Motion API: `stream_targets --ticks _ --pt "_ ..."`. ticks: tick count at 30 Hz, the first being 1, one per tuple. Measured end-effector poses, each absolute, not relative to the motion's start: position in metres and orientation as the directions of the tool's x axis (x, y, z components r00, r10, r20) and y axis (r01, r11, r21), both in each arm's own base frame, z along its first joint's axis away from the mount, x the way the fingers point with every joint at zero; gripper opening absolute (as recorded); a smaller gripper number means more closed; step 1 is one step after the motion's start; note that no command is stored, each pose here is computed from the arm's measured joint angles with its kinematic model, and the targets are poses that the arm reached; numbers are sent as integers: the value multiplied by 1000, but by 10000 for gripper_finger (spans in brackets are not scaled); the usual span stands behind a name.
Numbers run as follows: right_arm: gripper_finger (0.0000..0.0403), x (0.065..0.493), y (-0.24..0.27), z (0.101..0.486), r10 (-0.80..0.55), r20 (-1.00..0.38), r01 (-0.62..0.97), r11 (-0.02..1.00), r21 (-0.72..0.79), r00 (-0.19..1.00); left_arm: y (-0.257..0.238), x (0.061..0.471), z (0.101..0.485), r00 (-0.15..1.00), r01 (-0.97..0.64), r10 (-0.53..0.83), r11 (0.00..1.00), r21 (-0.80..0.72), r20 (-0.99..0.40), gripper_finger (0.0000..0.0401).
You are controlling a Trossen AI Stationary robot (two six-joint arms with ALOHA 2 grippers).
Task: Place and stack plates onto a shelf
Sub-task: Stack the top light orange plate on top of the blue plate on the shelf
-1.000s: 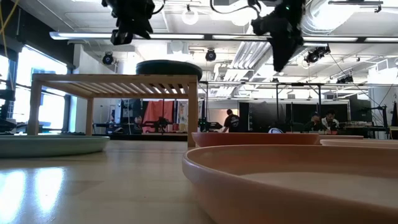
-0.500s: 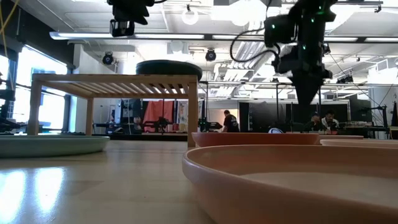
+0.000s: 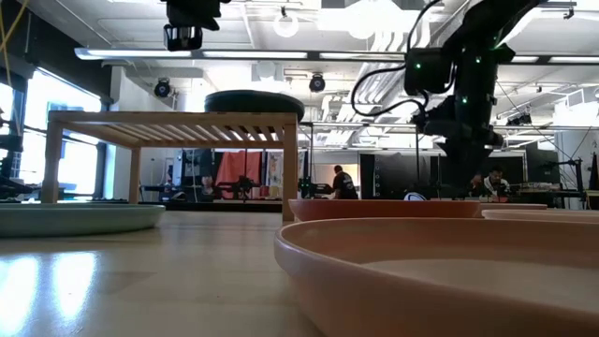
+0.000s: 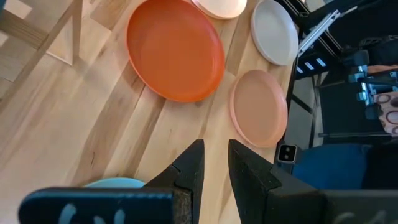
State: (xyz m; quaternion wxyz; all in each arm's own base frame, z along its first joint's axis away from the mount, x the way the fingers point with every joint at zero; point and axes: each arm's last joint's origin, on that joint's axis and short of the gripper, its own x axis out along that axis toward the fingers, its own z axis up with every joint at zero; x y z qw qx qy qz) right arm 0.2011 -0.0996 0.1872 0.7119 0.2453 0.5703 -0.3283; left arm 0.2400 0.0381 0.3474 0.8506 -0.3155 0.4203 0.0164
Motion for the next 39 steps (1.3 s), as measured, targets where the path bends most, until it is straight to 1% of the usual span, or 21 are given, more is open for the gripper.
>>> stream_targets --ticks 6,10,17,23,28,31,34,35,39 --pt "74 199 -99 177 -200 -970 732 680 -34 141 39 240 347 647 -310 -210 806 -504 -733 62" --pt "74 196 -98 173 -213 -970 733 677 -58 120 40 240 347 647 -332 -174 811 -481 -742 62" --pt "74 200 -100 168 -219 -968 721 690 -62 126 40 240 347 648 -334 -172 812 -479 -742 62" --pt "74 203 -102 154 -202 -978 714 693 -103 55 40 240 347 648 -335 -171 811 -479 -742 62" --pt "73 204 -103 148 -202 -979 715 689 -121 29 40 240 347 648 -335 -171 811 -479 -743 62" --pt "56 204 -103 148 -202 -979 716 687 -124 24 40 240 347 647 -335 -171 811 -479 -743 62" --pt "16 204 -102 148 -194 -981 716 689 -116 27 40 240 347 647 -335 -171 811 -479 -743 62" --pt "9 204 -102 148 -190 -981 714 691 -112 30 40 240 347 647 -335 -171 811 -479 -743 62" --pt "7 204 -102 148 -175 -984 730 677 -94 36 40 240 347 647 -335 -170 812 -478 -743 62"
